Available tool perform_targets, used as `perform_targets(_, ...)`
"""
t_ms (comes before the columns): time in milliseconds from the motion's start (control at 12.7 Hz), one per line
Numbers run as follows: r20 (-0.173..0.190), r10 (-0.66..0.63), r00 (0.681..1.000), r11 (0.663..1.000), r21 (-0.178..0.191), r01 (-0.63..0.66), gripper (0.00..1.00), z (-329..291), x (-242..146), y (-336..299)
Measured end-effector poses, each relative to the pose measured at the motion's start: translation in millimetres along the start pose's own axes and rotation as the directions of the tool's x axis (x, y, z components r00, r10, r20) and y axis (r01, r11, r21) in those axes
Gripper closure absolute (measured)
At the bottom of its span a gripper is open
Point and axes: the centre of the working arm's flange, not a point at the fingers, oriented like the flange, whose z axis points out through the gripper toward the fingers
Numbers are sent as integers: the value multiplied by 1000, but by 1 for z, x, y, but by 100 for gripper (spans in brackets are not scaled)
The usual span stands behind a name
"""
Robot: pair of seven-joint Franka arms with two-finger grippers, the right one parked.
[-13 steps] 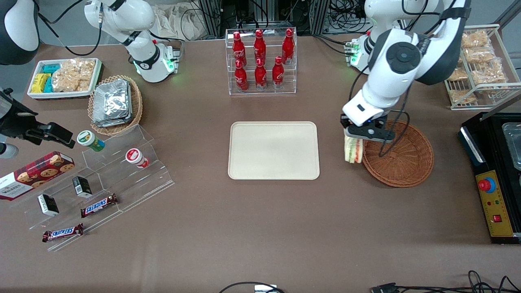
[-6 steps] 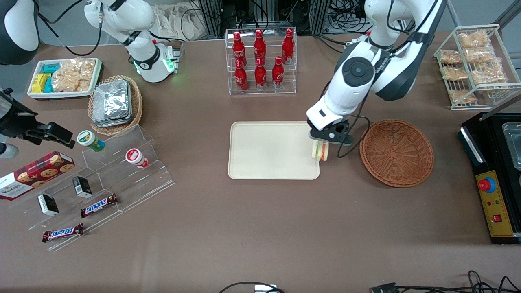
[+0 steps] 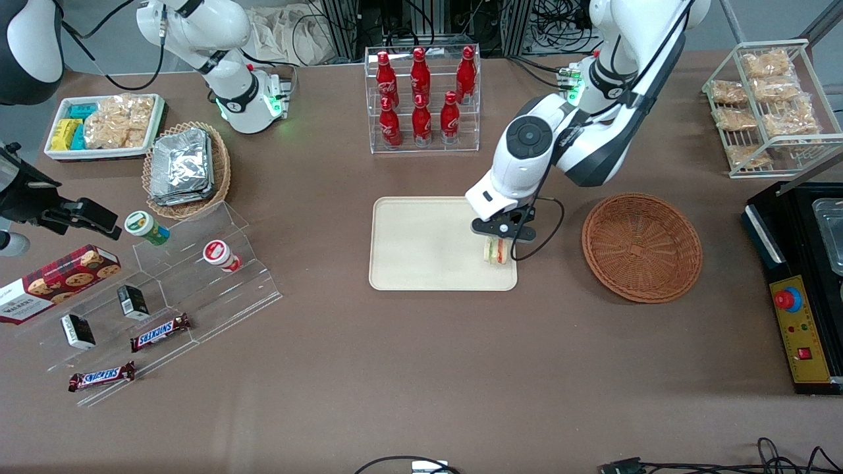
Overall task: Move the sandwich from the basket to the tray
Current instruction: 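Carry the sandwich over the white tray and lower it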
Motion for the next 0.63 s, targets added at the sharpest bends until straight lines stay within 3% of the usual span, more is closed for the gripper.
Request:
perform_targets(395, 28, -2, 1000, 1000, 1, 2, 82, 40, -3, 15)
perform_targets(632, 26, 5, 1000, 1000, 10, -6, 82, 57, -4, 22)
